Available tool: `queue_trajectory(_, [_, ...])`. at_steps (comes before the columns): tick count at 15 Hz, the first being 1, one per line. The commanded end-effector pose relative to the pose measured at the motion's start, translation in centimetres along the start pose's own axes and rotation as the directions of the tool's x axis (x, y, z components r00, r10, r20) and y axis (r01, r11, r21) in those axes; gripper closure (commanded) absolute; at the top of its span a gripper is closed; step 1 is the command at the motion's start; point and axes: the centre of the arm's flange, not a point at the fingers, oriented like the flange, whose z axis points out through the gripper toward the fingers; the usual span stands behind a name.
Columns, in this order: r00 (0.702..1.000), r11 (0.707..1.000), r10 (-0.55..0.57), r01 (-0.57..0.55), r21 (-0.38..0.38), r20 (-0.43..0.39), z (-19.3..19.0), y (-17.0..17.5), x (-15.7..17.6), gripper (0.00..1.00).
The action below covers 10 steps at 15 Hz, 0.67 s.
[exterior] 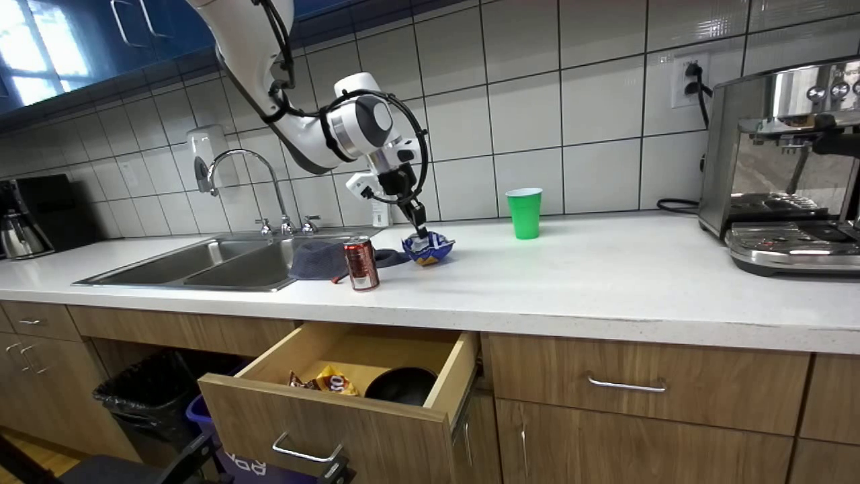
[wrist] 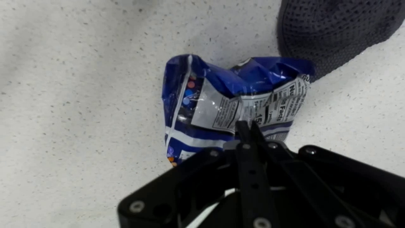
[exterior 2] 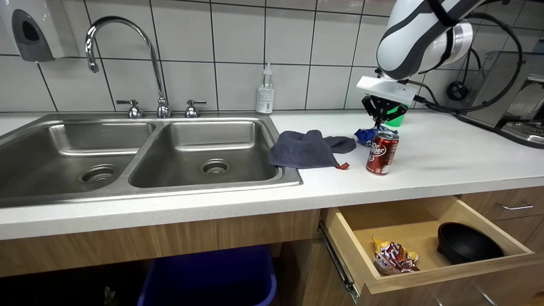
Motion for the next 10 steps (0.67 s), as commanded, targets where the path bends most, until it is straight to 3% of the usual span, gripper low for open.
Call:
queue_trajectory(1, [1.0, 1.0, 0.013, -0.013, 0.003, -0.004, -2.5, 1.2, -1.0, 1.0])
queue_trajectory(10, [1.0, 1.0, 0.003, -0.003, 0.019, -0.007, -6.6, 5.3, -3.8, 1.0])
